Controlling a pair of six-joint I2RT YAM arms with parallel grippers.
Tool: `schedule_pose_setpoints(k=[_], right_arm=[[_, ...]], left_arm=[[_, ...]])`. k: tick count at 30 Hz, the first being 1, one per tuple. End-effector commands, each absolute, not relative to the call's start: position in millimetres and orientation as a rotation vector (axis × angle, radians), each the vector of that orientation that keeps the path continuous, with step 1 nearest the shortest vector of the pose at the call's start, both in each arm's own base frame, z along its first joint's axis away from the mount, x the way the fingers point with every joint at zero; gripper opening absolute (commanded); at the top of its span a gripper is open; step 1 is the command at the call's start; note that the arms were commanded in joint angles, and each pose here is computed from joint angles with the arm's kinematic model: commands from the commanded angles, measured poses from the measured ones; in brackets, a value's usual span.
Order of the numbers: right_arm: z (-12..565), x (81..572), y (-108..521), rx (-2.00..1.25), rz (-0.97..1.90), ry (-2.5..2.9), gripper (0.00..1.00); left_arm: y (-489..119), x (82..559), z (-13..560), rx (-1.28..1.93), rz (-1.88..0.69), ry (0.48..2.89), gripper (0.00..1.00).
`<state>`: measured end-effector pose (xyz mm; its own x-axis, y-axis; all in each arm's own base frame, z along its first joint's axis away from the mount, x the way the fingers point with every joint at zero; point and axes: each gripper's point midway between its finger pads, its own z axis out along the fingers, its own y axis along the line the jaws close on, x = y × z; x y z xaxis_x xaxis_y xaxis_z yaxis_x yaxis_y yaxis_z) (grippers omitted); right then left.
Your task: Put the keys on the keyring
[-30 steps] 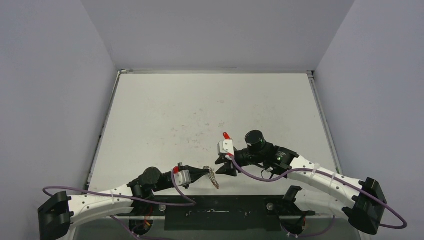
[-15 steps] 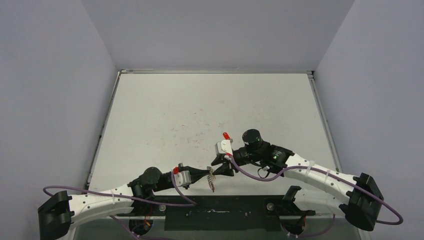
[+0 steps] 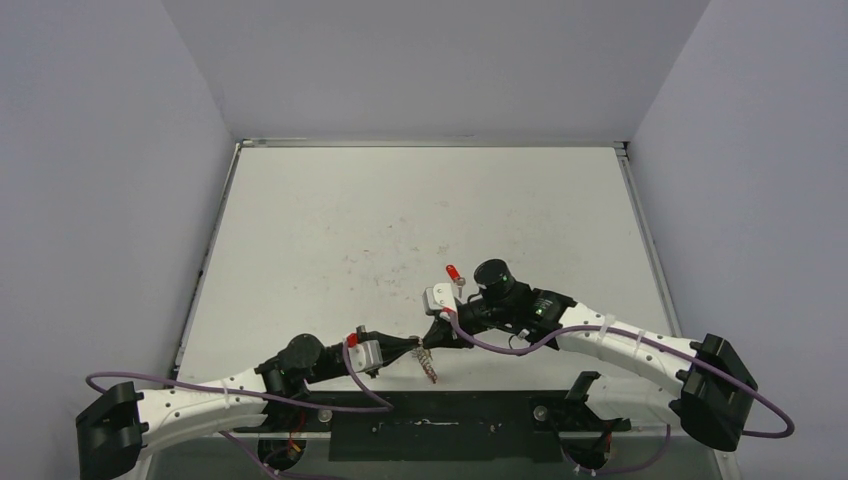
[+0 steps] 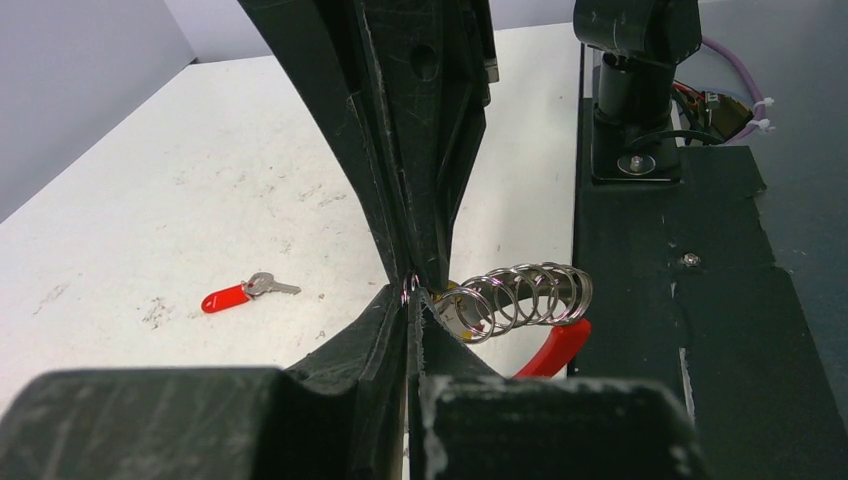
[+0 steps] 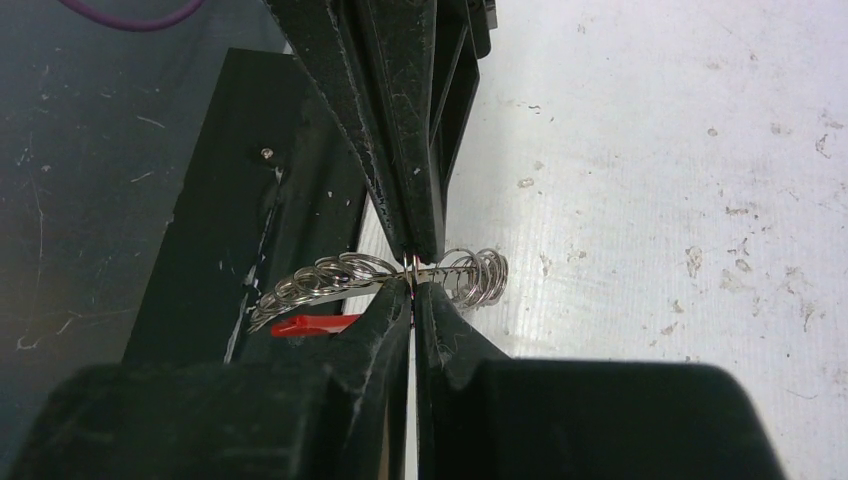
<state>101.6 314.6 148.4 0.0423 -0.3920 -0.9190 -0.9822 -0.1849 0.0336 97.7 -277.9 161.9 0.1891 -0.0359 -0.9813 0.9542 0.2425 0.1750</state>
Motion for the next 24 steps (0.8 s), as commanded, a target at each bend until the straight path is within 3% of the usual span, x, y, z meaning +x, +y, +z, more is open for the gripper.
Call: schedule_pose_setpoints(k=[1,4,10,24], right_arm=[[174.9,102.9,323.1,-1.650,1.113,1.312,0.00],[174.3,103.7,320.5,-1.680,1.053,1.369,0.00],[158.0,103.8,311.4,-1.844,0.810,1.643,0.00],[167.4,102.0,321.0,-1.914,0.691,1.786,0.00]], left_arm=[[-278.8,95.9,190.9,1.014,-0.957,1.056,0.00],[-276.3,98.9,190.1,1.007,-0.938,1.074,0.01],[-269.4,103.8,187.1,1.016,-0.891,1.131,0.14],[-262.4,107.6,178.4,1.050,-0.842,1.218,0.16]])
